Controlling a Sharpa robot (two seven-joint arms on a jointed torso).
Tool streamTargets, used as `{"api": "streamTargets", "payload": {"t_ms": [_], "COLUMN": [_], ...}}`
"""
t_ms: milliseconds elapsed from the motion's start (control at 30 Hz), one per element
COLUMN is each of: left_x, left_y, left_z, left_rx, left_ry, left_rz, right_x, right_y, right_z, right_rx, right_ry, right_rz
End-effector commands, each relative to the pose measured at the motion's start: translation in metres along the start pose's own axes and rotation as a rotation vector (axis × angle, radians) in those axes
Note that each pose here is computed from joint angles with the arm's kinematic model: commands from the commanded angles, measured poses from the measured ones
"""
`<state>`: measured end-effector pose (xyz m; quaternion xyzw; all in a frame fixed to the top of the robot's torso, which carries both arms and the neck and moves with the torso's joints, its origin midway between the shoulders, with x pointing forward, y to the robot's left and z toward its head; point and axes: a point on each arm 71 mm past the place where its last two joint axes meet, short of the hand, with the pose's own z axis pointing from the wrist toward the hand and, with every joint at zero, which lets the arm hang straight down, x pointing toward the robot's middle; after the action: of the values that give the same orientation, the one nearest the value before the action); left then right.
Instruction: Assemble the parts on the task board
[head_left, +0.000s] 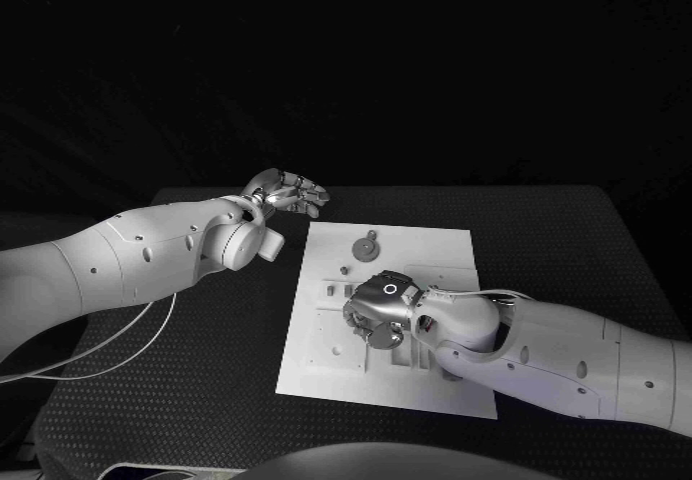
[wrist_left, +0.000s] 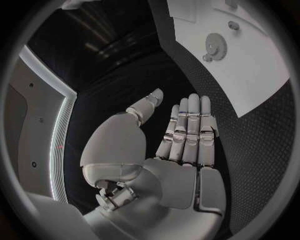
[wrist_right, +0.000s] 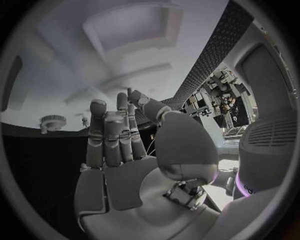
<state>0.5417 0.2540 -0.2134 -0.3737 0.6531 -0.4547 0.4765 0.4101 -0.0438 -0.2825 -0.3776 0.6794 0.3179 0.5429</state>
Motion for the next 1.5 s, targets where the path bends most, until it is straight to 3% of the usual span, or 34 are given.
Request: {"api": "streamTargets", "payload": {"t_ms": [33,467,933,1500], "left_x": [0.0013,0.0021,0.0015,-0.0016], "left_y": [-0.0019,-0.0029,-0.0033,-0.0026], "left_z": [0.0004,0.0007,0.0004,-0.0006], "left_rx": [0.007,0.007,0.006,0.0], "left_ry": [0.005,0.008,0.008,0.006], "left_rz": [-0.007,-0.007,-0.007,-0.006], "right_x": [0.003,0.007,0.011,0.006], "right_y": [0.0,0.001,0.001,-0.009], "right_z": [0.0,0.005,0.007,-0.004], "right_rx": [-0.005,-0.015,-0.01,0.027], "right_ry": [0.029,0.086,0.104,0.025], "right_rz": [-0.009,-0.007,0.002,0.053]}}
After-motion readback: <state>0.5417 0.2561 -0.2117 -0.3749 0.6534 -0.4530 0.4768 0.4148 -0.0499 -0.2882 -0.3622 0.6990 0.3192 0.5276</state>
